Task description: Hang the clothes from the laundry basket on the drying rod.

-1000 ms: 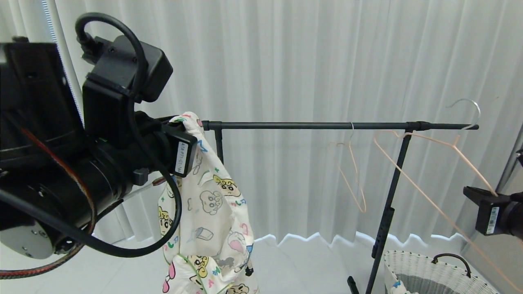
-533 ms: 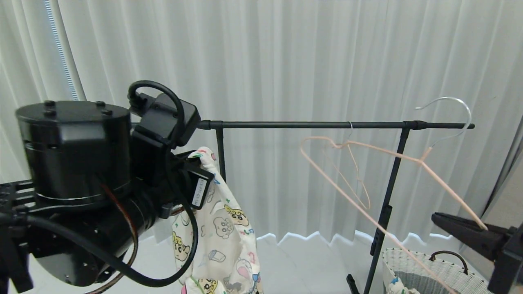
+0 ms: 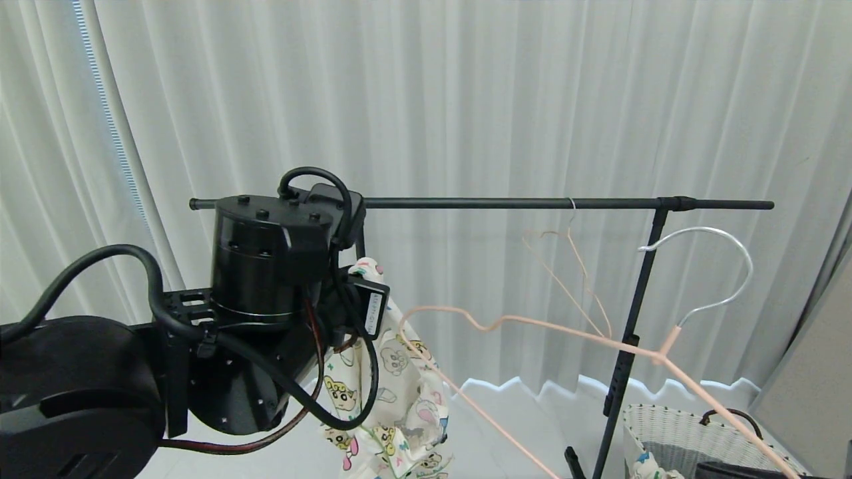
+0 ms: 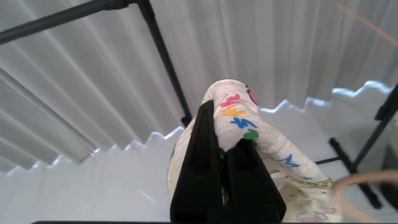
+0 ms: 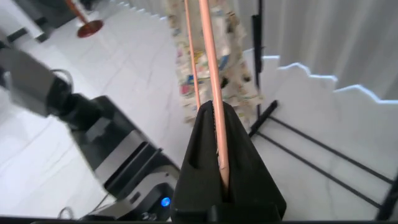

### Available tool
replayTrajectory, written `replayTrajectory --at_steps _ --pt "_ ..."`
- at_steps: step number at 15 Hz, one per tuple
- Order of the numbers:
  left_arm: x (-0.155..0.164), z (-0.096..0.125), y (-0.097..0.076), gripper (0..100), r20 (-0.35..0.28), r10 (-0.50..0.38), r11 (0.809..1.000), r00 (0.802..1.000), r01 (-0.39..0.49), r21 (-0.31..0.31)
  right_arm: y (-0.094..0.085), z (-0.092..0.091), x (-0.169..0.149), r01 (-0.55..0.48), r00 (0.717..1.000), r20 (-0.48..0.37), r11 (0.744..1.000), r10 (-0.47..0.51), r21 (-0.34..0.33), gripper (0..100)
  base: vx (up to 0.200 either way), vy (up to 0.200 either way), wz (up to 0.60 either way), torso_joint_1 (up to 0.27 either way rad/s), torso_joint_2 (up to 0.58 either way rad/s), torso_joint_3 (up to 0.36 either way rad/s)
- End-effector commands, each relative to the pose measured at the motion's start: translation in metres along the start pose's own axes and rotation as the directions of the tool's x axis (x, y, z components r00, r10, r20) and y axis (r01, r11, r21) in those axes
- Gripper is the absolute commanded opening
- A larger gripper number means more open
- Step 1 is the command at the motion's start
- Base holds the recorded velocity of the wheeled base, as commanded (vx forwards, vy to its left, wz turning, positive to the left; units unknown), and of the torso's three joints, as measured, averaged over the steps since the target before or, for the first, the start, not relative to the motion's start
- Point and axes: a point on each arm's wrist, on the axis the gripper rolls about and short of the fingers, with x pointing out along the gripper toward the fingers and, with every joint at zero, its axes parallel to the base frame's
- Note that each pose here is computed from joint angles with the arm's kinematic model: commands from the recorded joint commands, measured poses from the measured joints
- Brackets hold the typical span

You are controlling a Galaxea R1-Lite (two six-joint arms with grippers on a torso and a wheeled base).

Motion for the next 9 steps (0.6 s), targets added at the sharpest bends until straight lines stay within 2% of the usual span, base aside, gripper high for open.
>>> replayTrajectory --at_steps 1,4,9 --pt "-0.001 0.004 -0.006 0 0.011 -0.017 1.0 1.0 0.017 -0.022 0.002 -0.002 0.01 -0.009 0.999 -0.045 1.0 0.008 -0.004 0 0.0 0.0 0.0 0.0 0.0 0.0" --pt "-0.003 0.004 -0.01 0 0.017 -0.033 0.999 0.999 0.034 -0.037 0.004 -0.003 0.016 -0.01 0.998 -0.064 1.0 0.01 -0.008 0 0.0 0.0 0.0 0.0 0.0 0.0" --pt "-0.015 0.008 -0.016 0 0.041 -0.069 0.997 0.997 0.071 -0.035 0.011 0.004 0.036 -0.021 1.0 -0.021 1.0 0.021 0.001 0 0.0 0.0 0.0 0.0 0.0 0.0"
